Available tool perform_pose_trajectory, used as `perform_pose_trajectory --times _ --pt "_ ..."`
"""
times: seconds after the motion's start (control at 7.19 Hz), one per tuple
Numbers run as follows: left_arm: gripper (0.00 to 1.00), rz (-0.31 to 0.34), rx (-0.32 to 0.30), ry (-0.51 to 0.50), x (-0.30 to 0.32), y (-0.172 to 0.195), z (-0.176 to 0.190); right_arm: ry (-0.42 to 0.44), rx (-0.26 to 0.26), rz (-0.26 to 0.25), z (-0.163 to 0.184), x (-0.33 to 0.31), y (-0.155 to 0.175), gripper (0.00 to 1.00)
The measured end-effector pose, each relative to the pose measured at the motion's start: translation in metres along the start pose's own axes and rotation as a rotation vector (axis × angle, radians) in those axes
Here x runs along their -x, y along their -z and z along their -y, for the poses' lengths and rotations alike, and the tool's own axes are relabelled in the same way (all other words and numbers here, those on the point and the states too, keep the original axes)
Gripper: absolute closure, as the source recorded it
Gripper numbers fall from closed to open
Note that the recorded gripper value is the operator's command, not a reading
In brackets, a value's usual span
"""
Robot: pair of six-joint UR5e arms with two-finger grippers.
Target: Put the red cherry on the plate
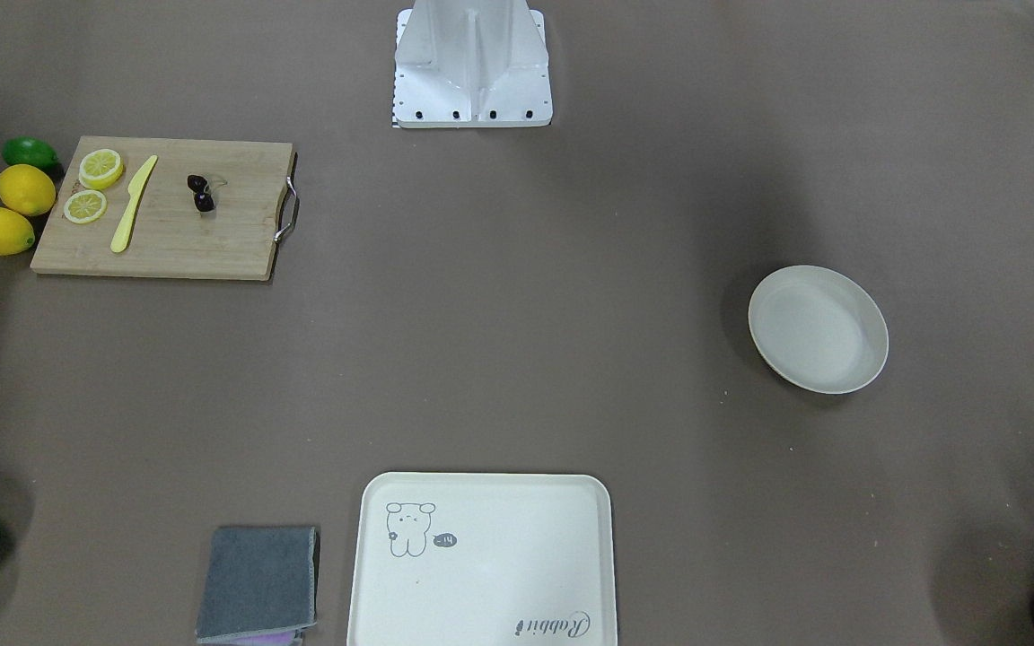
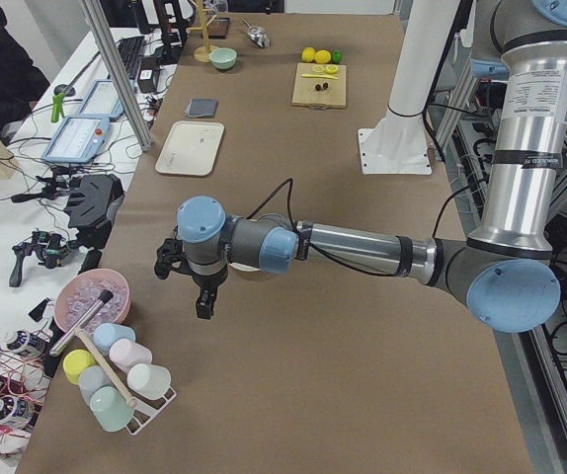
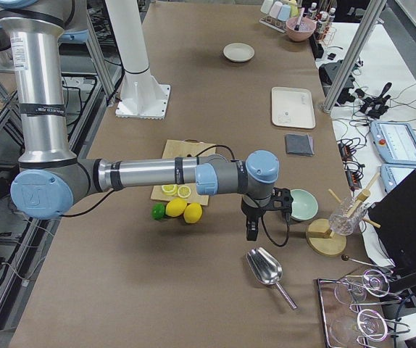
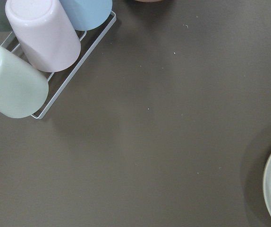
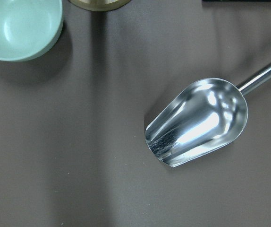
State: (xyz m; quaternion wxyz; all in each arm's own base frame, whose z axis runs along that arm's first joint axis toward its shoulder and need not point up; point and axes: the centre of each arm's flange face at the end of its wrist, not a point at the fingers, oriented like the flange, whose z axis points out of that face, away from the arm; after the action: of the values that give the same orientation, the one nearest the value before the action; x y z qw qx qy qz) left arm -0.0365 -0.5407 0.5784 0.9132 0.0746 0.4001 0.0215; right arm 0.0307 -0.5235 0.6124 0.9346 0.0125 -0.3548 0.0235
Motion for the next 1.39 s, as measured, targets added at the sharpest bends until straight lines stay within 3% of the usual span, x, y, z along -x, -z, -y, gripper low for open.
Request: perform_pose_trajectory --times 1.39 --pt "0.02 0.011 0.022 0.026 0.013 -0.010 -0.014 0.006 -0.002 0.034 0.002 0.005 0.002 0.00"
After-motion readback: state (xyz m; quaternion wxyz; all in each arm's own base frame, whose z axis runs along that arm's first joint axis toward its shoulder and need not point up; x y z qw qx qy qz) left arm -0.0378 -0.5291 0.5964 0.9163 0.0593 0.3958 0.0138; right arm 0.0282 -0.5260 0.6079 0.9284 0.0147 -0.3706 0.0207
